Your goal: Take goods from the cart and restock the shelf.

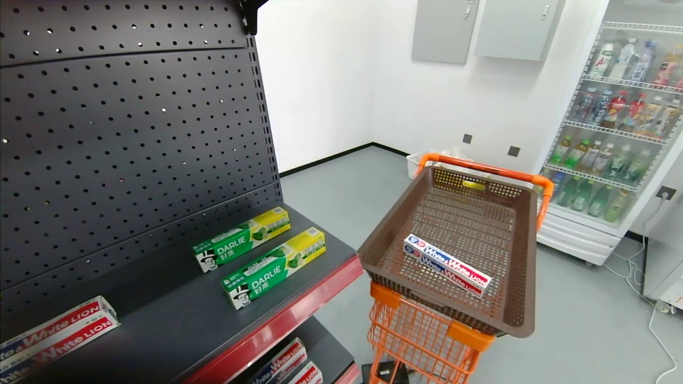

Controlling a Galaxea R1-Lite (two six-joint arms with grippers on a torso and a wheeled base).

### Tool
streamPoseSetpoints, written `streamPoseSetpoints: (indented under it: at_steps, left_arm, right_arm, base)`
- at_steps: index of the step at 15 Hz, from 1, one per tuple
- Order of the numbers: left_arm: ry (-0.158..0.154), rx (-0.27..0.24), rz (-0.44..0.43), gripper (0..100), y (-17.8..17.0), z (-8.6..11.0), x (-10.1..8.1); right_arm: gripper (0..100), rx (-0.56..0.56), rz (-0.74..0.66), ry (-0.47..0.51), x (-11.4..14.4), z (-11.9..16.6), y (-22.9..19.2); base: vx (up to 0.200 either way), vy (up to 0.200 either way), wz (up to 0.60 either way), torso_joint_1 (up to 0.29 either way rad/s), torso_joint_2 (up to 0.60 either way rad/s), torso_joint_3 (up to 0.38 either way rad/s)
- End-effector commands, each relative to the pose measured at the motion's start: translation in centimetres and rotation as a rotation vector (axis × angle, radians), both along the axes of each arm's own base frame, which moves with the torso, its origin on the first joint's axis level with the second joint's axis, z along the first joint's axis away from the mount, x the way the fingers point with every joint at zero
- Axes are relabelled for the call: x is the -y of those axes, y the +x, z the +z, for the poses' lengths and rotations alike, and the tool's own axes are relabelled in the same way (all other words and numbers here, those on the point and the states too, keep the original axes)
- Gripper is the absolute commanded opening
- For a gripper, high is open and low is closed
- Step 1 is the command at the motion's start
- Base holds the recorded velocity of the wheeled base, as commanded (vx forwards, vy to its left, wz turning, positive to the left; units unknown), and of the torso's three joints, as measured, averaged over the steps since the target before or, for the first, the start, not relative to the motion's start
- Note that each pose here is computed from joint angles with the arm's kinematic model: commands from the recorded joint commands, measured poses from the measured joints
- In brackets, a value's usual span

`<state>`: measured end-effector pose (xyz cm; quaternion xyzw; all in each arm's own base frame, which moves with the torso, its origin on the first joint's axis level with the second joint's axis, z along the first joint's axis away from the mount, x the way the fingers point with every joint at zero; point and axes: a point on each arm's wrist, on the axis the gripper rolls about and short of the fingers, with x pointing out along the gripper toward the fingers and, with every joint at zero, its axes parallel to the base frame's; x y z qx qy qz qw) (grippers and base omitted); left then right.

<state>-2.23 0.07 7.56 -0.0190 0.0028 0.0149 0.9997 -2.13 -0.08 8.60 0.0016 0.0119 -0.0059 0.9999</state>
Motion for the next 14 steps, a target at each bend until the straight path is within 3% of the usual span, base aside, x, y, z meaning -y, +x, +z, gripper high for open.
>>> streamPoseSetpoints:
  at_steps: [1, 3, 4, 7, 8, 9, 10, 12, 14]
  left_arm:
    - [-0.002, -0.001, 0.001, 100, 0.0, 0.0, 0.0]
    - [-0.003, 0.000, 0.002, 100, 0.0, 0.0, 0.0]
    - [0.001, 0.000, -0.001, 100, 0.0, 0.0, 0.0]
    - [0.000, 0.000, 0.001, 100, 0.0, 0.0, 0.0]
    - [-0.002, 0.000, 0.002, 100, 0.0, 0.0, 0.0]
    - [0.000, 0.000, 0.001, 100, 0.0, 0.0, 0.0]
    - [-0.002, 0.000, 0.002, 100, 0.0, 0.0, 0.0]
    - [0.000, -0.001, 0.001, 100, 0.0, 0.0, 0.0]
    - [0.000, 0.000, 0.001, 100, 0.0, 0.0, 0.0]
  right_arm:
    - [100, -0.140, 0.033, 0.009, -0.1, 9.0, 3.8]
    - [100, -0.230, -0.050, 0.016, 0.0, 11.0, 7.1]
    - [100, -0.235, -0.122, 0.023, 0.4, 12.3, 9.5]
    - [100, -0.209, -0.162, 0.017, 1.3, 14.3, 17.2]
    - [100, -0.219, -0.146, -0.020, 1.2, 14.5, 18.2]
    - [100, -0.239, -0.057, -0.139, 0.8, 14.9, 19.6]
    - [100, -0.267, 0.009, -0.193, 0.6, 14.8, 20.9]
    - [100, -0.338, 0.062, -0.242, 0.2, 14.9, 22.8]
    - [100, -0.423, 0.235, -0.273, -0.9, 14.2, 24.4]
  base:
    - [0.000, 0.000, 0.00, 0.000, 0.00, 0.000]
    - [0.000, 0.000, 0.00, 0.000, 0.00, 0.000]
    - [0.000, 0.000, 0.00, 0.000, 0.00, 0.000]
    - [0.000, 0.000, 0.00, 0.000, 0.00, 0.000]
    - [0.000, 0.000, 0.00, 0.000, 0.00, 0.000]
    - [0.000, 0.000, 0.00, 0.000, 0.00, 0.000]
    - [0.000, 0.000, 0.00, 0.000, 0.00, 0.000]
    - [0.000, 0.000, 0.00, 0.000, 0.00, 0.000]
    - [0.000, 0.000, 0.00, 0.000, 0.00, 0.000]
